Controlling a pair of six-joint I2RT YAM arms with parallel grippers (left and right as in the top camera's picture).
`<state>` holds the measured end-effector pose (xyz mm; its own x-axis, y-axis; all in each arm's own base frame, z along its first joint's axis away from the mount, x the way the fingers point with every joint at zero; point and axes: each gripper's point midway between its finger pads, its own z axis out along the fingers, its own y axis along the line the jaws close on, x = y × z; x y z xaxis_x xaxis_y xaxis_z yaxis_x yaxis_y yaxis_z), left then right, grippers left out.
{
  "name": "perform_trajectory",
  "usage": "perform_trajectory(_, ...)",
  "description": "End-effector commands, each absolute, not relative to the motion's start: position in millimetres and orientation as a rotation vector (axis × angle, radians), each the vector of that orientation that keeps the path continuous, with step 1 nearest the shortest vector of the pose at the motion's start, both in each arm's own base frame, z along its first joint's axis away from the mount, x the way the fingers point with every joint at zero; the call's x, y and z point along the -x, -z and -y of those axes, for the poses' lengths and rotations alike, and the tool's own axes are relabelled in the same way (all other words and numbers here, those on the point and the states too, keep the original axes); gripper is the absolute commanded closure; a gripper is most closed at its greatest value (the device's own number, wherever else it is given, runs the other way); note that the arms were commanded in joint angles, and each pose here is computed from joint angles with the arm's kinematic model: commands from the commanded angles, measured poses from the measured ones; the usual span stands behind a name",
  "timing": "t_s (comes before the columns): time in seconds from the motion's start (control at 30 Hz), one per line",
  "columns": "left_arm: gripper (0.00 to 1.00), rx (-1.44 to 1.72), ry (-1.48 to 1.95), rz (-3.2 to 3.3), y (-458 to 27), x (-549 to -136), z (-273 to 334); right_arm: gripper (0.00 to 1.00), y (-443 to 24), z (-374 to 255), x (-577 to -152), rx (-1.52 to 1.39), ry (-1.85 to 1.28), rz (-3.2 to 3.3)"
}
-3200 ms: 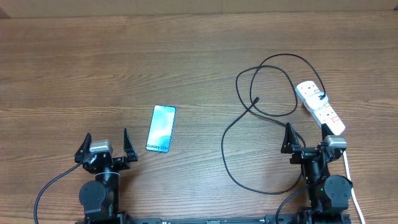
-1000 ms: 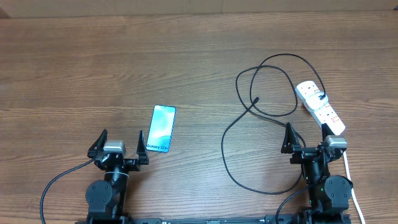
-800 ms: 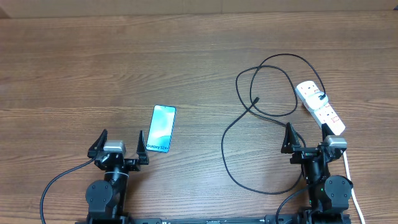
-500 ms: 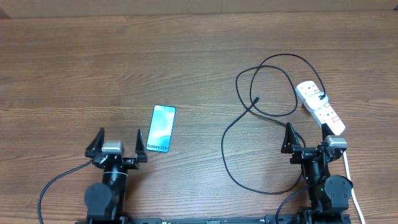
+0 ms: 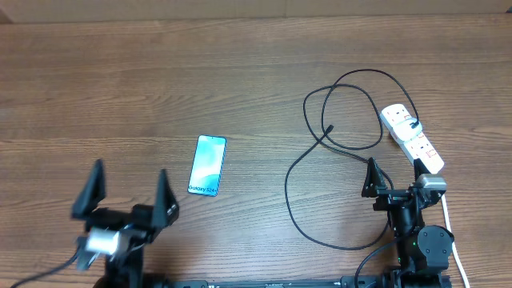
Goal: Plug charger to phone and switch on socket
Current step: 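Move the left gripper forward over the blue phone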
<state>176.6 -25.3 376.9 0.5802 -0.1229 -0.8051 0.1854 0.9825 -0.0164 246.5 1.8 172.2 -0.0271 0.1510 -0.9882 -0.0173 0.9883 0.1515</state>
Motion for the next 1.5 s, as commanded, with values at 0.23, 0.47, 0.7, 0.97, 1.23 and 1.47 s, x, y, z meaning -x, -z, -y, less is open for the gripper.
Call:
perform_trajectory(0.23,0.0,-0.01,0.172,-1.044,-445.0,-207.3,17.4,0.0,-169.9,-0.1,-246.5,-0.108,-0.125,-1.591)
perform_trajectory(0.47,0.0,-0.123,0.416,-1.475,-437.7,-282.8,61.0,0.0,-170.0,-0.1,-246.5,-0.108,-0.125,-1.59)
perform_trajectory(0.7,0.0,-0.065,0.533,-1.979,-375.9,-323.0,76.9,0.0,-169.9,-0.1,-246.5,-0.108,-0.125,-1.591)
perform_trajectory(0.97,0.0,-0.008,0.453,-2.478,-260.0,-323.1,88.8,0.0,-170.0,-0.1,-246.5,-0.108,-0.125,-1.59)
perform_trajectory(1.23,0.0,0.018,0.53,-2.756,-186.0,-330.3,106.9,0.0,-169.9,-0.1,-246.5,-0.108,-0.125,-1.591)
perform_trajectory(1.47,0.0,0.046,0.409,-2.972,-125.1,-327.6,109.1,0.0,-170.0,-0.1,-246.5,-0.108,-0.125,-1.59)
